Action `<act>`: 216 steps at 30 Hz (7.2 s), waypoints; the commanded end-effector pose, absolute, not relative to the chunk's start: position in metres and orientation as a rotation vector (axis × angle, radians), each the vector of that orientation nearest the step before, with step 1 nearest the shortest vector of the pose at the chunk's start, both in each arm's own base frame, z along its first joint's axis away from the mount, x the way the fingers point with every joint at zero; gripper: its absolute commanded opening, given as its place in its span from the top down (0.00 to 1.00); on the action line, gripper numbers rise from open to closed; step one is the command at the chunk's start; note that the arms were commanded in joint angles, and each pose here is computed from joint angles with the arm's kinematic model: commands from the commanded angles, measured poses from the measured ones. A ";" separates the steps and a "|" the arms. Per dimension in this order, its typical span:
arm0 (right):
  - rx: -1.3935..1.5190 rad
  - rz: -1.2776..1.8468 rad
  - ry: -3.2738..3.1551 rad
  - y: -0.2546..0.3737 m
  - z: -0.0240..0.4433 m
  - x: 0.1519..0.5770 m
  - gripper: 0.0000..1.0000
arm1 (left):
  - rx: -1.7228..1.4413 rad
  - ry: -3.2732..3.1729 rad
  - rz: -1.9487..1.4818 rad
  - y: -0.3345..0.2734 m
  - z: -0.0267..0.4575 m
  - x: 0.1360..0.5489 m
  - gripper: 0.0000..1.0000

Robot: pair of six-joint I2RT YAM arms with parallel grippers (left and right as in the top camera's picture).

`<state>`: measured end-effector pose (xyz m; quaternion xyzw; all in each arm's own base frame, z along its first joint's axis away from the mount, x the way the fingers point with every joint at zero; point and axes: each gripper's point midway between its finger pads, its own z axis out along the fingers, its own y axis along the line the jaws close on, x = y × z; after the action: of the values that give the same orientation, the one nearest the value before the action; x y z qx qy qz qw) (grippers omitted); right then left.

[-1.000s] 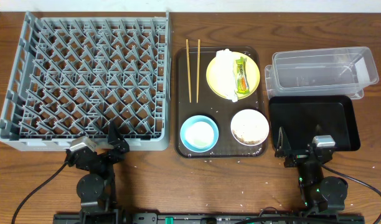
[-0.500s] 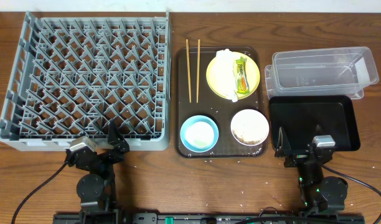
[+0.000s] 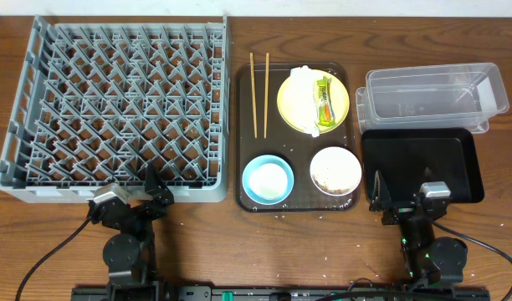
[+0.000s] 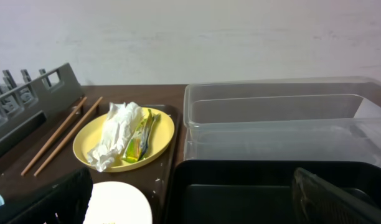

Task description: Sort waste into correct bins and load items into the dishwasher

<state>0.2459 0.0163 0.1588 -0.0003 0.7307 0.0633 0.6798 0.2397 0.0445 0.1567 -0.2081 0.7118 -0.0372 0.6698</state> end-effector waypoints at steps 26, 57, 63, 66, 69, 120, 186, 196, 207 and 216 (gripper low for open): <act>-0.131 0.635 1.705 0.082 0.336 0.284 0.01 | -0.149 1.785 -0.519 -0.040 0.299 0.243 0.05; -0.199 0.098 2.495 0.179 0.129 0.425 0.30 | -0.216 2.101 -0.623 -0.050 0.283 0.265 0.05; -0.196 0.017 2.480 0.190 0.081 0.450 0.41 | -0.219 2.108 -0.623 -0.050 0.281 0.265 0.05; -0.191 0.021 2.474 0.196 0.056 0.462 0.40 | -0.220 2.110 -0.624 -0.050 0.280 0.265 0.05; -0.191 0.015 2.481 0.198 0.033 0.468 0.41 | -0.220 2.110 -0.624 -0.050 0.280 0.265 0.05; 0.297 0.591 2.244 0.060 0.214 0.476 0.09 | -0.220 2.110 -0.623 -0.050 0.280 0.265 0.05; 0.961 0.218 2.242 -0.035 0.149 0.470 0.18 | -0.220 2.110 -0.624 -0.050 0.280 0.265 0.05; 0.365 0.546 2.338 0.050 0.227 0.426 0.19 | -0.220 2.110 -0.624 -0.050 0.280 0.265 0.05; -0.302 0.629 2.719 0.183 0.180 0.315 0.44 | -0.220 2.110 -0.624 -0.050 0.280 0.265 0.05; -0.648 0.327 2.837 0.235 0.120 0.277 0.46 | -0.220 2.110 -0.624 -0.050 0.280 0.265 0.05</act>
<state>0.2735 0.2377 0.1399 -0.1967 0.9594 0.1761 0.0997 0.2653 -0.0489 0.2724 -0.0898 0.8574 -0.2456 0.4433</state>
